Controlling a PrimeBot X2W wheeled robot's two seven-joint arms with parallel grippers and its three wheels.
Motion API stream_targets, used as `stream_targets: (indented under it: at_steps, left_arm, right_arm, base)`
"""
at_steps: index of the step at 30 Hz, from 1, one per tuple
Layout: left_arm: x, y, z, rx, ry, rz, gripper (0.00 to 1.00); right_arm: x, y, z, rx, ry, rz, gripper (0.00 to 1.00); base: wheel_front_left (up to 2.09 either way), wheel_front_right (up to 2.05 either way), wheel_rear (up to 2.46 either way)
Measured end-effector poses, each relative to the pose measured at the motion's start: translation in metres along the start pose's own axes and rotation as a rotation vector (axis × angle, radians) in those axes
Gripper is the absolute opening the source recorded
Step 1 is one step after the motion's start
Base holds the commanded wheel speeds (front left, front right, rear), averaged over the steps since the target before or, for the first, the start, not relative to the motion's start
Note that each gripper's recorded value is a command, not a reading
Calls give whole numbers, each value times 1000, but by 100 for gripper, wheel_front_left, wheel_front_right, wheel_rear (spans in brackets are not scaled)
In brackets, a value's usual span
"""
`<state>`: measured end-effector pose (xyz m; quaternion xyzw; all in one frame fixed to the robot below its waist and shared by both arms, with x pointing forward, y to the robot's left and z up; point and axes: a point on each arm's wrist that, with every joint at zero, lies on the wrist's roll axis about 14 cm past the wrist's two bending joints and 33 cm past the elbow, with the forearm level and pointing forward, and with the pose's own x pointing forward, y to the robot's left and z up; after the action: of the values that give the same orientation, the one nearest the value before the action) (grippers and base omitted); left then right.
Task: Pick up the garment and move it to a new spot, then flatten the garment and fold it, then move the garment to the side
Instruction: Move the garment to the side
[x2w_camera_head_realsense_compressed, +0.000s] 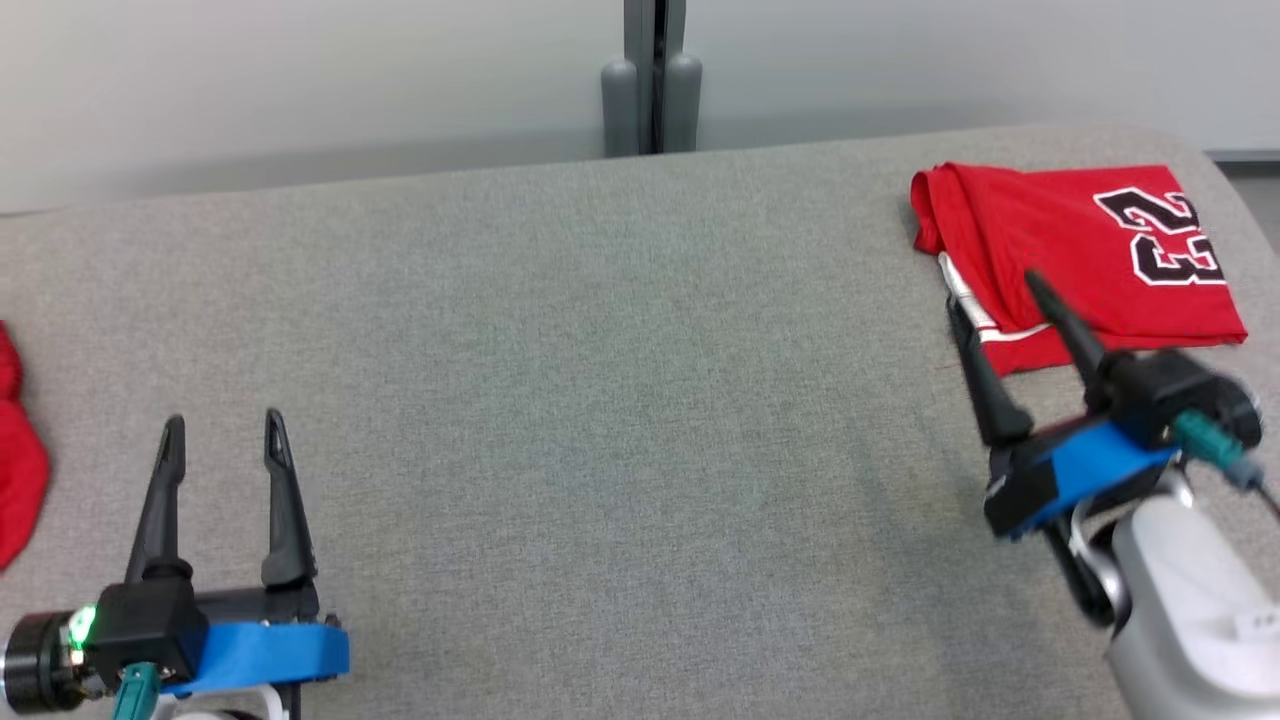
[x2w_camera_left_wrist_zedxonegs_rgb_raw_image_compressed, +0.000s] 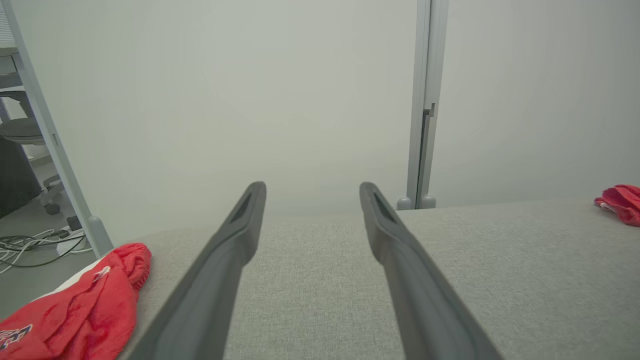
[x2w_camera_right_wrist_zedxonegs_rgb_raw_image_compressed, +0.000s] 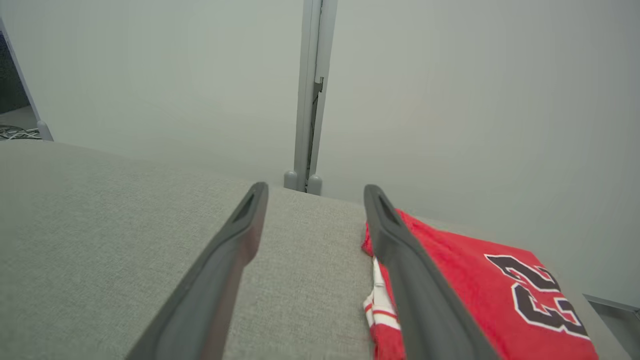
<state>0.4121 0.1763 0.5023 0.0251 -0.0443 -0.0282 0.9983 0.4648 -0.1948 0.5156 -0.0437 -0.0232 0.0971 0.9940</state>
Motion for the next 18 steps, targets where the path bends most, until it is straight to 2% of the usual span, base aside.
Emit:
stream_targets:
  at_steps: [5,18]
  left_arm:
    - [-12,0,-5,-7,27,-4,100]
    - [-37,8,-14,0,73,14,100]
  right_arm:
    - [-29,18,-18,59,39,1,100]
    - [-72,20,-26,136,44,-82,100]
  base:
    - [0,0,0]
    - [0,0,0]
